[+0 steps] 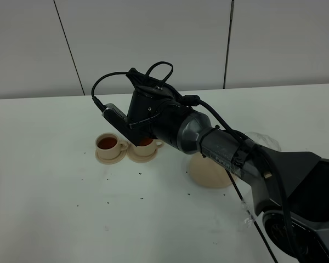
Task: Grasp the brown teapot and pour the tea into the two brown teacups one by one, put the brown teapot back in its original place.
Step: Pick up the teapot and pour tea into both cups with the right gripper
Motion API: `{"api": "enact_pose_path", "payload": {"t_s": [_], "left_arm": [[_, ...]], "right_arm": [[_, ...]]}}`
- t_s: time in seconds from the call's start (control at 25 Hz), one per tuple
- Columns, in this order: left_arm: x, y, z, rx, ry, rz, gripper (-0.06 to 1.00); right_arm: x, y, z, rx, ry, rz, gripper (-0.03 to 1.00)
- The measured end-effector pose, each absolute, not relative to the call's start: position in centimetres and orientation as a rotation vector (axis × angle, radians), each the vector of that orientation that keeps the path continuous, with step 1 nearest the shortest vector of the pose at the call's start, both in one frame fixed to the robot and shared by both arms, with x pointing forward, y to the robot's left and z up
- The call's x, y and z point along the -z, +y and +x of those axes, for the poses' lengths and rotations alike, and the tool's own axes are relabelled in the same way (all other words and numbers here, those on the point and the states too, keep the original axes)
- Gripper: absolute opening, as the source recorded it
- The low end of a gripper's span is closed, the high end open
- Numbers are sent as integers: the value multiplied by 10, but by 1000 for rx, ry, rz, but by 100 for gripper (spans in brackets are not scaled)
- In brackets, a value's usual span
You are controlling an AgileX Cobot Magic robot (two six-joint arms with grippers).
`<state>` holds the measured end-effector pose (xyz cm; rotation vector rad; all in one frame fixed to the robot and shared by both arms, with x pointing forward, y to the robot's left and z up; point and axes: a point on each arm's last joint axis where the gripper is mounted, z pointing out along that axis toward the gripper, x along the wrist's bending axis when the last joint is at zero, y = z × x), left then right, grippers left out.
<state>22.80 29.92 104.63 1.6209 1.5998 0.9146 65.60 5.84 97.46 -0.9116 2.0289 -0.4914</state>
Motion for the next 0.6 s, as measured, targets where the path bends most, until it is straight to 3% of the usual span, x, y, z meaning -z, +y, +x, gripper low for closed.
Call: {"api": "enact_pose_path", "payload": {"t_s": [0.6], "left_arm": [[-1046,299,228,-914,1600,1620,53]], "right_arm": [[-975,58,656,493,2026,-913,9]]}}
